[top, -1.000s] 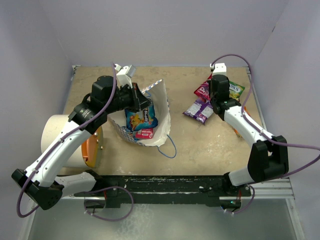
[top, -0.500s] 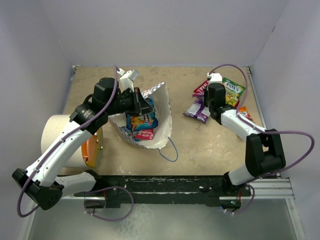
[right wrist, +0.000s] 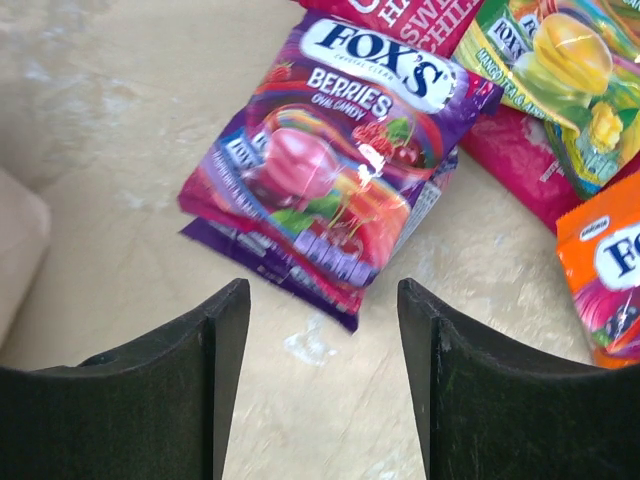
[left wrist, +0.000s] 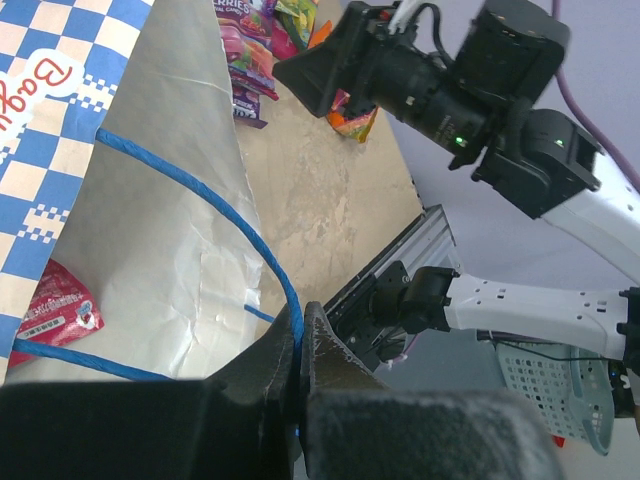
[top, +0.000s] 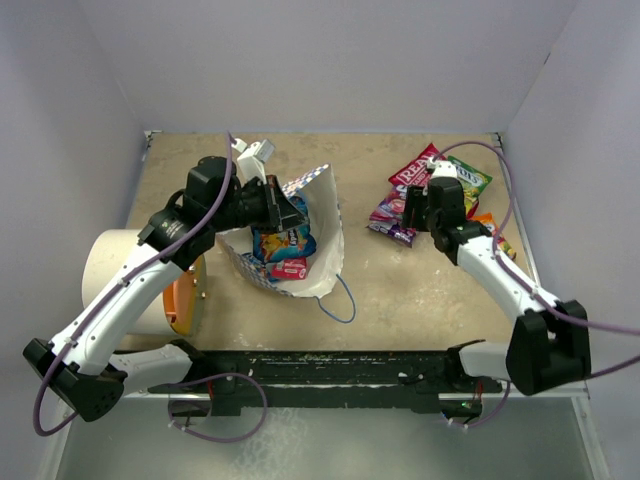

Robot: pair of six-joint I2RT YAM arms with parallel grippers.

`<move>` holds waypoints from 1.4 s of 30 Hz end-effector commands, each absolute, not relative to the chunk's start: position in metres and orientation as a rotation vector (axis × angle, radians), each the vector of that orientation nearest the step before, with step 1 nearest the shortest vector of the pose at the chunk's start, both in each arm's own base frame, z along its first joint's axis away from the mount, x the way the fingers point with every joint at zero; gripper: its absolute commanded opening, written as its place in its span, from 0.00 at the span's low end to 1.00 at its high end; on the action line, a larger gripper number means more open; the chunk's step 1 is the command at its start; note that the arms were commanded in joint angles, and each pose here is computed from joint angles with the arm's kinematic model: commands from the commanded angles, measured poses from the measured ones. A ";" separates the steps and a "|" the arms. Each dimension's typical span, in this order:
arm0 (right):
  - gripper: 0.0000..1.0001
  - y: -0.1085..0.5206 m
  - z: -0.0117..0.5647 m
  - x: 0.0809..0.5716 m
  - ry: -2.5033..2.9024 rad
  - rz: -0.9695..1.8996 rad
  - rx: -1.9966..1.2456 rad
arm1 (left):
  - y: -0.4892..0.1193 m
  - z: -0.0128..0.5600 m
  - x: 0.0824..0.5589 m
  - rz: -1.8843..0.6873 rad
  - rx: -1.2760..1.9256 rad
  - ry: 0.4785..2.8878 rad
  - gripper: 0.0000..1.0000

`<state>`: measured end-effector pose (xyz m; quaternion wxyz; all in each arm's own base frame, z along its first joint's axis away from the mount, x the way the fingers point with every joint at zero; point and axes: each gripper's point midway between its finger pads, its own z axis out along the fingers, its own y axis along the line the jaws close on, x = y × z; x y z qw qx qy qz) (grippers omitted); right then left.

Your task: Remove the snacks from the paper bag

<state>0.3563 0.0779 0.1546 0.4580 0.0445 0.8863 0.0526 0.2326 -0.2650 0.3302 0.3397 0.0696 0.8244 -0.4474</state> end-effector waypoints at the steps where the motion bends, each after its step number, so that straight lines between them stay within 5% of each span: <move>1: 0.63 0.092 0.134 0.298 2.338 0.300 0.168 | -0.276 0.355 0.234 -1.249 0.222 2.065 0.00; 14: 0.70 0.133 0.199 0.252 2.198 0.619 0.015 | -0.269 0.364 0.223 -1.251 0.249 2.022 0.00; 25: 0.71 0.275 0.306 0.216 1.792 0.844 -0.484 | -0.268 0.409 0.225 -1.281 0.271 1.847 0.00; 42: 0.52 0.352 0.198 0.200 1.399 0.371 -1.431 | -0.270 0.438 0.205 -1.339 0.442 1.626 0.00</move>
